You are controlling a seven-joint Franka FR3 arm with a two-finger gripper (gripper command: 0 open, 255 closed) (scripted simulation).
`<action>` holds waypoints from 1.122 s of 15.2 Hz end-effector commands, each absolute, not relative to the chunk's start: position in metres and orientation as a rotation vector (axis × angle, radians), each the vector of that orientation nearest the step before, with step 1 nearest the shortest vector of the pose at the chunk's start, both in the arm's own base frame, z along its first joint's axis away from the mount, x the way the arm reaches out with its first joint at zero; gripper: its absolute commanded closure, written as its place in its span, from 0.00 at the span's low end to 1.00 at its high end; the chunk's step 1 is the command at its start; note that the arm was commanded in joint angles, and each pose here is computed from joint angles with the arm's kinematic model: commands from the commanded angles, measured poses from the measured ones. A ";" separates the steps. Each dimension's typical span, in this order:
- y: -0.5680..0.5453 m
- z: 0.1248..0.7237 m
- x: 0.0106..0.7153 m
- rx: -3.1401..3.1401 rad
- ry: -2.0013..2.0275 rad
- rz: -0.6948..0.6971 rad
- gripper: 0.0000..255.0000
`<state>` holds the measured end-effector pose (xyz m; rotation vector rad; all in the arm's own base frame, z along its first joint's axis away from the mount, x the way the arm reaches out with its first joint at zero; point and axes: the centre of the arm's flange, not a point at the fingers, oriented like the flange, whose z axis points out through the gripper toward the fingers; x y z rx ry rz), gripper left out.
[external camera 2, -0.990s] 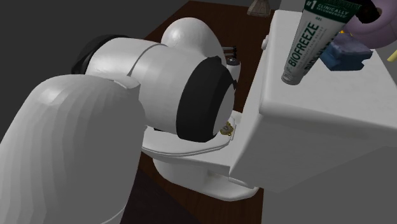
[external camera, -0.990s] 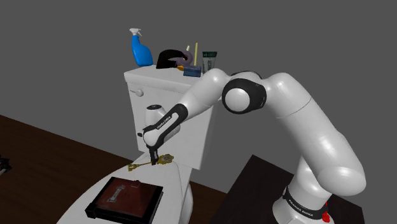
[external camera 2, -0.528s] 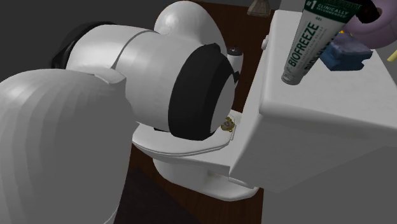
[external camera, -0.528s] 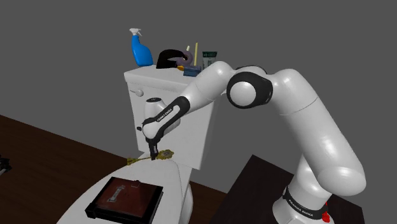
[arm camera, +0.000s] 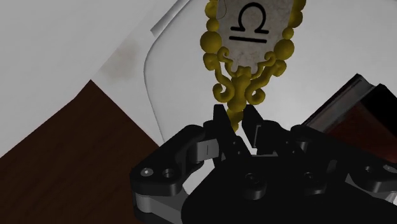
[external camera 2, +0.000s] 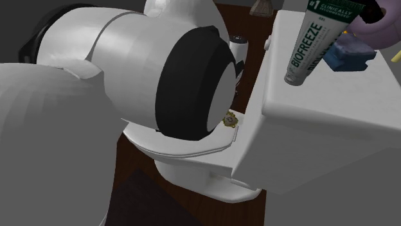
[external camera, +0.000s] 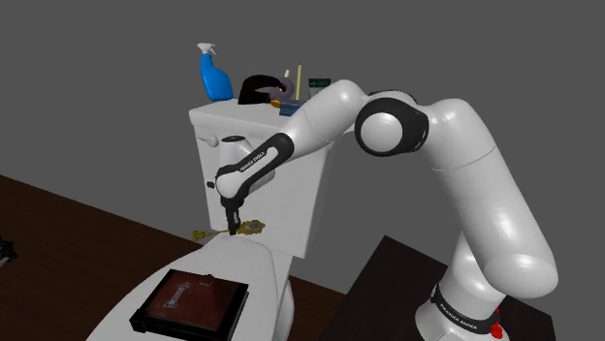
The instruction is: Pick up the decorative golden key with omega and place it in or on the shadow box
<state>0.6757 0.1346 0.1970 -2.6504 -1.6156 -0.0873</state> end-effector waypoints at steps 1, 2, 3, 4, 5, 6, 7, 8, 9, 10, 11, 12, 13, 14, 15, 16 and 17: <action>0.134 0.208 0.675 -2.650 -1.616 -0.087 1.00; 0.134 0.213 0.675 -2.650 -1.616 -0.087 1.00; 0.134 0.214 0.675 -2.650 -1.616 -0.087 1.00; 0.146 0.215 0.669 -2.650 -1.616 -0.087 1.00; 0.158 0.215 0.664 -2.650 -1.616 -0.087 1.00; 0.170 0.216 0.658 -2.650 -1.616 -0.087 1.00; 0.182 0.216 0.652 -2.650 -1.616 -0.087 1.00; 0.194 0.216 0.647 -2.650 -1.616 -0.087 1.00; 0.206 0.217 0.641 -2.650 -1.616 -0.087 1.00; 0.218 0.217 0.636 -2.650 -1.616 -0.087 1.00; 0.230 0.218 0.630 -2.650 -1.616 -0.087 1.00; 0.241 0.218 0.624 -2.650 -1.616 -0.087 1.00; 0.253 0.218 0.619 -2.650 -1.616 -0.087 1.00; 0.265 0.219 0.613 -2.650 -1.616 -0.087 1.00; 0.277 0.219 0.608 -2.650 -1.616 -0.087 1.00; 0.289 0.219 0.602 -2.650 -1.616 -0.087 1.00; 0.301 0.220 0.596 -2.650 -1.616 -0.087 1.00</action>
